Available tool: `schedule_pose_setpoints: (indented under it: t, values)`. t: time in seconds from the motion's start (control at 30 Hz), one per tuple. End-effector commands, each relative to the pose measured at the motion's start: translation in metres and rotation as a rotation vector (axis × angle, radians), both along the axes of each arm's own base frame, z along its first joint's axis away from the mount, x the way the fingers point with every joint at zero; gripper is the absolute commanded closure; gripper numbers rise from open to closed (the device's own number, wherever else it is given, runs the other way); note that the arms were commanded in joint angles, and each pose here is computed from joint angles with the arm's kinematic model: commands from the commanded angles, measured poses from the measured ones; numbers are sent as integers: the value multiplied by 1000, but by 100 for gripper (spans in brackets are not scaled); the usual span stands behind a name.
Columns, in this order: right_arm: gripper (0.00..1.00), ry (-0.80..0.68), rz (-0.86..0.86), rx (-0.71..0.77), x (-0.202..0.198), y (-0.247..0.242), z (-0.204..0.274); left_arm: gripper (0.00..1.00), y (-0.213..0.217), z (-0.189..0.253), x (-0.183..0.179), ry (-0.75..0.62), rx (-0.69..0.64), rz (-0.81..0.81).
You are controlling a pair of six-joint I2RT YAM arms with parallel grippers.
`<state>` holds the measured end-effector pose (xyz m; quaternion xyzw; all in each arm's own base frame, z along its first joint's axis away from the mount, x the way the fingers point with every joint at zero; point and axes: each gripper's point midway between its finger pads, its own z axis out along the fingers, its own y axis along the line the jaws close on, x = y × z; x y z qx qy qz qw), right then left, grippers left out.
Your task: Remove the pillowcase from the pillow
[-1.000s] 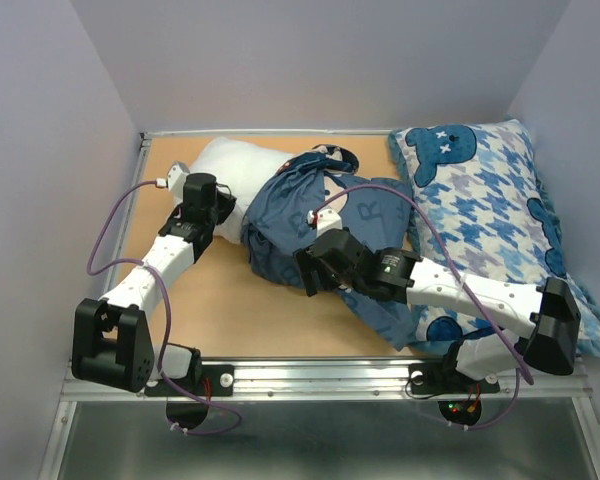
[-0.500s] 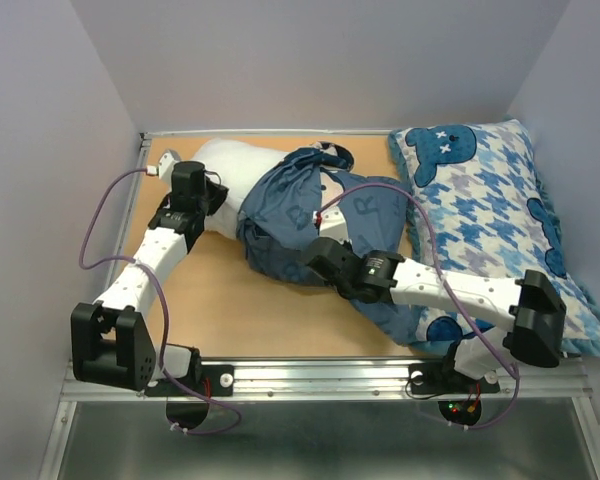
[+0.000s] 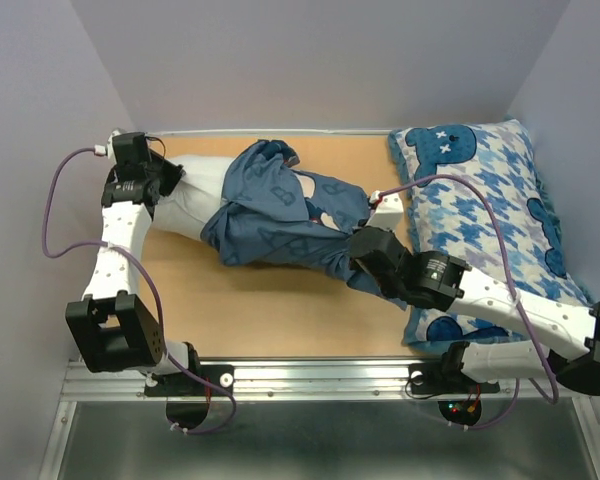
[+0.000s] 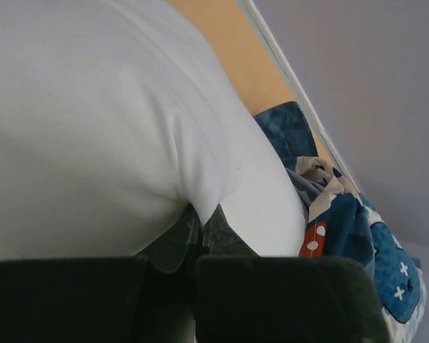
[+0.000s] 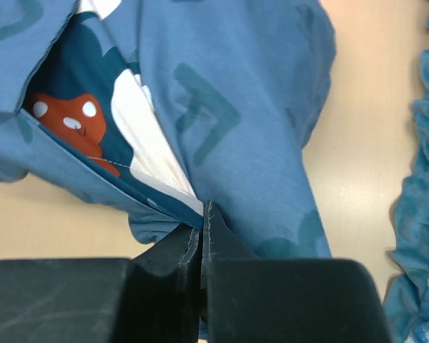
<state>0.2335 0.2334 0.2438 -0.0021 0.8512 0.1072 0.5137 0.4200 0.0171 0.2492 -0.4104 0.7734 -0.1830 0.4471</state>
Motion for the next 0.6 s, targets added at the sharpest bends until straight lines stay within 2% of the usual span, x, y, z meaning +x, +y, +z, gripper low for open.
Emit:
schedule_pose_setpoints:
  t: [0.0,0.17,0.23,0.4,0.47,0.57]
  values:
    - [99,20,-202,-212,-2,-96,-15,100,73,69,27,-205,142,196]
    - [99,-23,-180,-80,-7,-100,29,100,77,76,28,-194,193,184]
    - [99,-38,-147,-82,-5,-95,44,100,78,87,26,-212,229,168]
    - [100,-166,-197,-32,-3,-115,124,100,100,97,17,-166,330,241]
    - [99,-216,-198,40,-10,-126,161,100,105,105,18,-167,345,248]
    - [100,-247,-190,74,-16,-136,188,100,106,115,23,-178,348,246]
